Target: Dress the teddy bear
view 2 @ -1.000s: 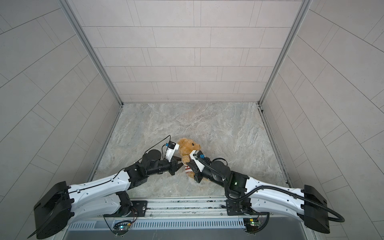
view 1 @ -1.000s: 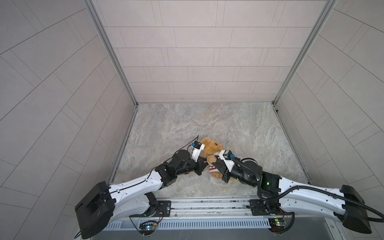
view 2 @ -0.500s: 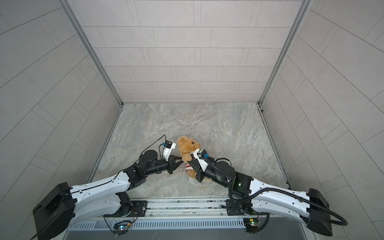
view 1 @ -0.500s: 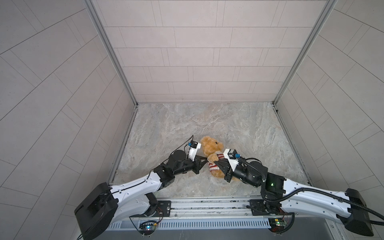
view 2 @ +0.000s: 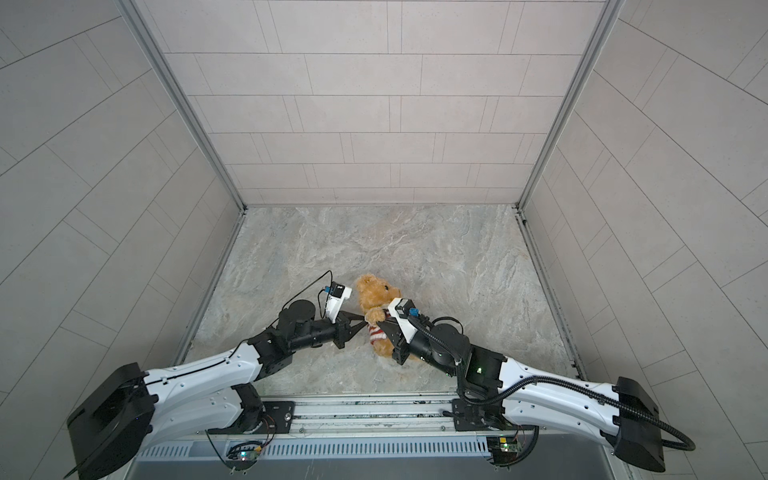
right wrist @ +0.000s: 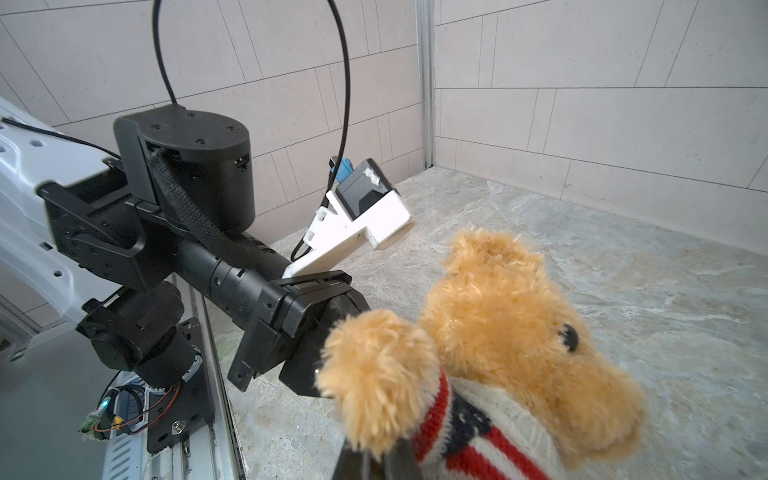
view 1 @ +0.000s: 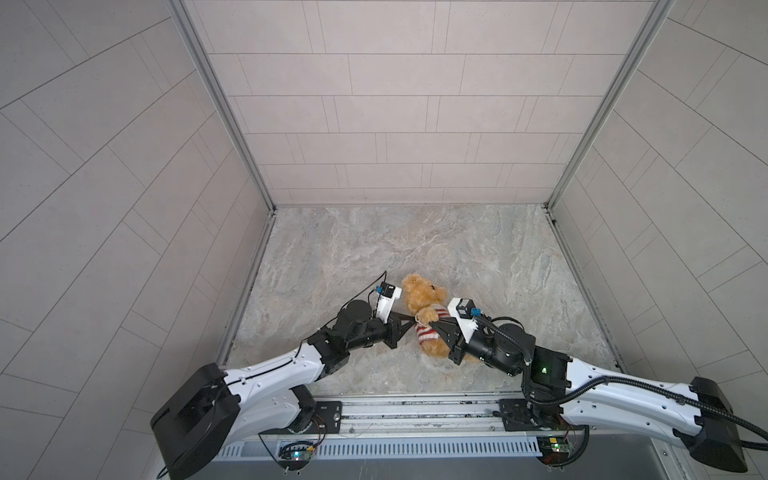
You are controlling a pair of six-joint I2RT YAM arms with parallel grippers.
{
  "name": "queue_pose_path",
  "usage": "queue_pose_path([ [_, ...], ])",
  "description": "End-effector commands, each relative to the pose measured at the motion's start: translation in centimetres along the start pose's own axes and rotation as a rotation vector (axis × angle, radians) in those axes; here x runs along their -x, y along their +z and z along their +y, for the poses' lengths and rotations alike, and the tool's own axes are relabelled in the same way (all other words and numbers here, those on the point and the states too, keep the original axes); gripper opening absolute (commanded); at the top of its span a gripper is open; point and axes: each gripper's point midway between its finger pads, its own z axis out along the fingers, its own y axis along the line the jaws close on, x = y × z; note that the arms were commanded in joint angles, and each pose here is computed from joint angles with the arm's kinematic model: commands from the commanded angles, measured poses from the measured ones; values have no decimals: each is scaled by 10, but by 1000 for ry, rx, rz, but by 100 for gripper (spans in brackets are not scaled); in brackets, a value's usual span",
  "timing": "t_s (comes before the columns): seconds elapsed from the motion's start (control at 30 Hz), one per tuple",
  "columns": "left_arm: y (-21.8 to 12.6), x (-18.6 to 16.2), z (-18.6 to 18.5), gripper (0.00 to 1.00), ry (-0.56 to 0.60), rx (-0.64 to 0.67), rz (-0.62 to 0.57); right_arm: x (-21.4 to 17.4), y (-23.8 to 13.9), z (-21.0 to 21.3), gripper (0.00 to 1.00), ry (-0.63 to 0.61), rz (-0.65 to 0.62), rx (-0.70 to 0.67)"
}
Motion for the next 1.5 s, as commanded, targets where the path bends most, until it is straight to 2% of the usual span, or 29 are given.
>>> queue_pose_path([
  [0.0,-2,-8,-14,0,49,-12,40,39,-7,-4,0,48,-159,-37],
  [0.17,1,-2,-27,0,36,-64,12,28,-4,-19,0,60,-133,-124],
  [0.33,7,-11,-4,0,-2,31,34,16,-3,-29,0,71,-105,-177],
  [0.53,3,-9,-5,0,5,37,38,-6,-1,-41,0,70,-55,-237],
  [0.6,-1,-4,-9,7,16,29,26,-11,0,-43,0,65,-43,-250],
  [0.73,-7,9,-27,27,28,-21,-6,-21,5,-47,0,58,-14,-271],
  [0.8,-8,14,-31,32,25,-31,-18,-26,8,-47,0,51,-1,-274],
  [0.87,-7,16,-31,32,17,-36,-25,-29,11,-46,1,50,9,-272],
  [1.1,7,7,-17,31,-20,4,-3,-40,27,-35,9,77,38,-212],
  [1.3,17,0,-2,26,-22,37,30,-39,34,-17,27,77,74,-123],
  [1.47,13,-12,27,22,-55,112,37,-20,18,-27,40,62,56,-170],
])
